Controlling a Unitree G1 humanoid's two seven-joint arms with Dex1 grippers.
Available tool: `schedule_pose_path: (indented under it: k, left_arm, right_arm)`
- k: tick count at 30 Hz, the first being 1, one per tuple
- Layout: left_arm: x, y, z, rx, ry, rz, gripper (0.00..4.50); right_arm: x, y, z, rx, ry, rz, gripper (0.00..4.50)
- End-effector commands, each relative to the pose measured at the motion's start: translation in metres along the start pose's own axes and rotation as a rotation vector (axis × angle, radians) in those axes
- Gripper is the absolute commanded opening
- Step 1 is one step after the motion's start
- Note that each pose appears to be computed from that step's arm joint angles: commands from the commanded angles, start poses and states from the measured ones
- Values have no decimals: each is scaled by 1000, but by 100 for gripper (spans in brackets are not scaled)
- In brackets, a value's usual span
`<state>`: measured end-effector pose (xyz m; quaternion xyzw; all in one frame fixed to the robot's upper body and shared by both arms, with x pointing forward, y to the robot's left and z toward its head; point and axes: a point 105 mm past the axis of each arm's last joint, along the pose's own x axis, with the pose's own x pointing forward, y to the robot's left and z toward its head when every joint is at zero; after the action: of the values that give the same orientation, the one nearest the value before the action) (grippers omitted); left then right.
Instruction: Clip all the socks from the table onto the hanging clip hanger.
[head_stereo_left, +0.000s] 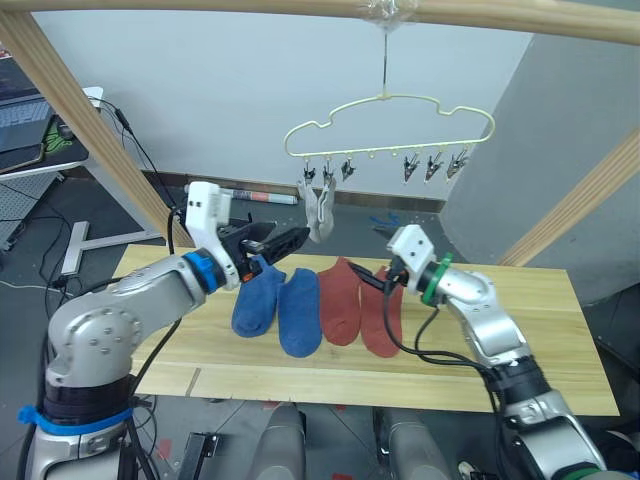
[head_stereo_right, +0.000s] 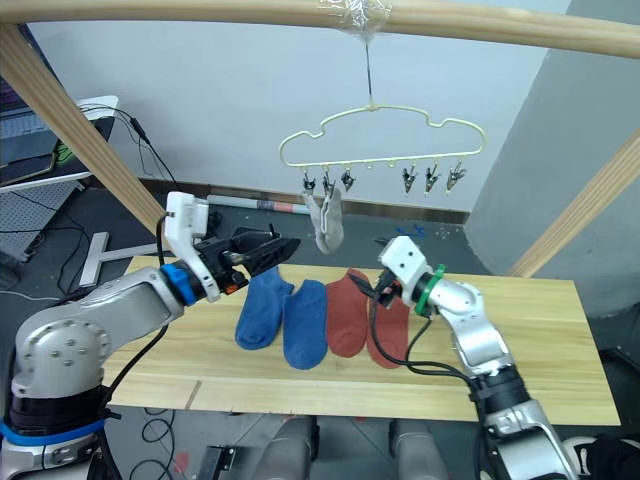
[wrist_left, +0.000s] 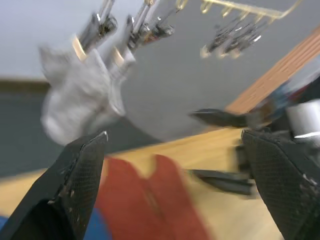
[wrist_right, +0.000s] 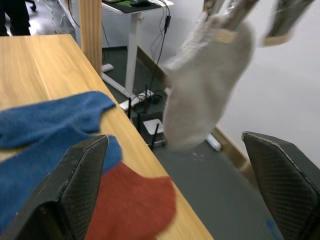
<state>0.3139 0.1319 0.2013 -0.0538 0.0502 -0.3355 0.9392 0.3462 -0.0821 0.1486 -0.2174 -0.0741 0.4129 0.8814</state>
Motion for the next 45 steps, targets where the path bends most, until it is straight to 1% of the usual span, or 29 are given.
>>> schedule_pose_path:
  k: [1, 3, 6, 8, 10, 13, 14, 19, 23, 29, 31, 33, 38, 45]
  left_arm:
    - [11, -15, 13, 159, -113, -31, 450]
    - [17, -21, 13, 227, -147, -40, 450]
    - [24, -28, 15, 315, -197, -53, 392]
    - [27, -26, 16, 321, -214, -37, 329]
    - [36, -31, 16, 351, -237, -35, 265]
    - [48, -31, 13, 379, -260, -2, 167]
    - [52, -29, 12, 383, -272, 29, 143]
    - [63, -25, 5, 374, -294, 95, 143]
    - [80, -16, 2, 351, -311, 174, 143]
    - [92, -10, -6, 323, -308, 219, 143]
    - [94, -9, -7, 325, -306, 218, 143]
    - [98, -5, -8, 341, -304, 247, 143]
    - [106, 0, -6, 362, -314, 289, 143]
    - [113, 11, 5, 364, -342, 355, 143]
  right_arm:
    - [-22, -14, 33, -46, -69, -16, 447]
    - [-33, -15, 45, -24, -92, 7, 447]
    - [-42, -12, 61, 49, -135, 34, 450]
    - [-44, -11, 65, 67, -137, 38, 450]
    - [-46, -9, 71, 80, -144, 41, 450]
    - [-46, -7, 75, 96, -152, 27, 450]
    - [-45, -7, 77, 98, -155, 27, 450]
    - [-46, -6, 81, 103, -164, 28, 450]
    - [-47, -10, 84, 115, -170, 38, 450]
    - [-48, -8, 86, 148, -176, 85, 450]
    - [-48, -9, 88, 156, -179, 85, 450]
    - [-47, -14, 92, 185, -198, 67, 450]
    - [-46, -17, 96, 213, -202, 55, 450]
    - [-47, -19, 97, 211, -197, 45, 450]
